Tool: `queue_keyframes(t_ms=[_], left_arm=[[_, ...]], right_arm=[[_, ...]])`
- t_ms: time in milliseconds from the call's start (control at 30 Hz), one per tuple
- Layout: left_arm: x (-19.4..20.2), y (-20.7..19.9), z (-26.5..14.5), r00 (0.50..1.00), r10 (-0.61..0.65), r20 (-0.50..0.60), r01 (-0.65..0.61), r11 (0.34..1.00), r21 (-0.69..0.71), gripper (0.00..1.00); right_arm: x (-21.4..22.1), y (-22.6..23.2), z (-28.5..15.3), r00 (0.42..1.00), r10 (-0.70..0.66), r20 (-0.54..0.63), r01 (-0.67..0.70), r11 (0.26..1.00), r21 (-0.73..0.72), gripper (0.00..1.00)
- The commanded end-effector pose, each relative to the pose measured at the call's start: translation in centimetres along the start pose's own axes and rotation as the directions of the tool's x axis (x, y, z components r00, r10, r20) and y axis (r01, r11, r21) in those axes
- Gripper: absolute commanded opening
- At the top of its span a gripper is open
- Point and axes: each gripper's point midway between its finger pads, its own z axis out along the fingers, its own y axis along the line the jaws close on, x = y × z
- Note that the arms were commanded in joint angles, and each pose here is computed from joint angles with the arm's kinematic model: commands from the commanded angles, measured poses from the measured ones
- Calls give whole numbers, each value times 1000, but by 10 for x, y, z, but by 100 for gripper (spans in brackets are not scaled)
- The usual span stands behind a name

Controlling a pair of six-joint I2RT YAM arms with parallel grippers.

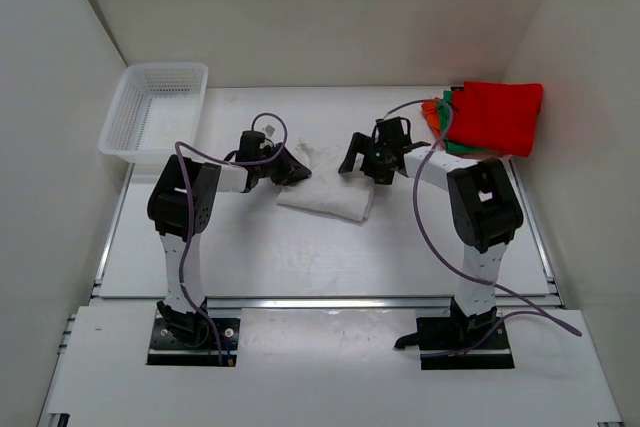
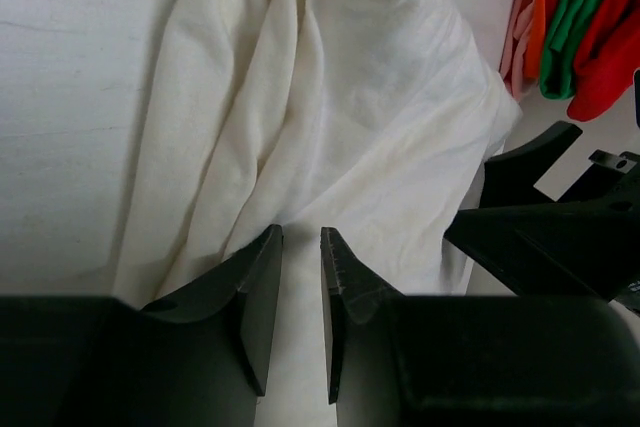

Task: Fold and stack the t-shirts
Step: Fold the long partially folded tshirt into a neat square, then put the neatly folded tshirt into the corner of the board with the right arm

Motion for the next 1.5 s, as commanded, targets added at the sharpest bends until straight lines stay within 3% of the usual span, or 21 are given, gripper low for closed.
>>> queue_keyframes(t_ms=[0, 100, 133, 200, 233, 267, 333, 400, 433, 500, 633, 800, 867, 967, 1067, 1167, 1267, 1300, 1400, 1467], left_arm=[[20, 35, -9, 998, -51, -29, 47, 991, -126, 35], [27, 42, -12, 996, -73, -43, 66, 989, -134, 35], [29, 45, -13, 996, -78, -45, 72, 989, -131, 35], [28, 40, -17, 995, -91, -35, 88, 992, -91, 36], [32, 33, -23, 993, -107, -53, 104, 993, -54, 37], [23, 18, -29, 993, -109, -45, 110, 994, 17, 38], [8, -7, -52, 991, -134, -22, 136, 985, 107, 38], [-8, -24, -74, 993, -121, 5, 119, 982, 146, 37], [-17, -41, -86, 996, -90, 29, 83, 981, 173, 37], [-31, -49, -107, 994, -80, 77, 67, 984, 168, 39], [-37, -62, -130, 990, -65, 123, 39, 979, 200, 38], [-21, -52, -126, 995, -71, 72, 56, 980, 192, 38], [-15, -44, -125, 995, -77, 57, 67, 983, 169, 39], [-17, -45, -125, 997, -54, 57, 44, 986, 163, 39], [-14, -39, -121, 997, -59, 43, 53, 988, 145, 38], [-10, -36, -118, 998, -58, 34, 53, 988, 143, 38], [-10, -35, -117, 998, -47, 44, 41, 990, 133, 41], [-7, -35, -117, 999, -34, 36, 30, 992, 120, 43], [-4, -32, -117, 999, -3, 35, 0, 996, 93, 46], [1, -30, -119, 999, -9, 40, 6, 996, 91, 47]], right_arm=[[30, 9, 23, 991, 12, -131, -15, 1000, -26, 97], [31, 37, 22, 984, 4, -180, -34, 986, -162, 83], [28, 43, 19, 983, -1, -186, -38, 978, -205, 74], [21, 52, 10, 981, -6, -194, -49, 960, -277, 35], [14, 54, 2, 982, -15, -190, -47, 946, -321, 4], [0, 56, -8, 985, -37, -168, -27, 931, -364, 0], [-24, 60, -28, 987, -103, -119, 44, 906, -420, 0], [-75, 68, -57, 974, -227, -12, 199, 878, -436, 0], [-81, 40, -61, 962, -271, -41, 236, 896, -375, 0], [-128, 24, -98, 921, -389, 36, 381, 876, -294, 0], [-184, 0, -148, 875, -461, 148, 483, 857, -179, 0], [-252, -64, -221, 859, -416, 297, 448, 893, -44, 0], [-261, -99, -225, 879, -373, 297, 393, 919, -9, 0], [-270, -158, -227, 890, -367, 270, 336, 929, 154, 0], [-283, -210, -222, 876, -394, 277, 280, 885, 372, 0], [-293, -238, -213, 867, -395, 304, 247, 870, 427, 0], [-308, -270, -193, 856, -449, 256, 227, 772, 594, 0], [-310, -287, -194, 864, -448, 230, 185, 707, 682, 2], [-334, -291, -203, 804, -560, 201, 171, 542, 823, 2], [-358, -280, -214, 745, -602, 286, 129, 552, 824, 3]])
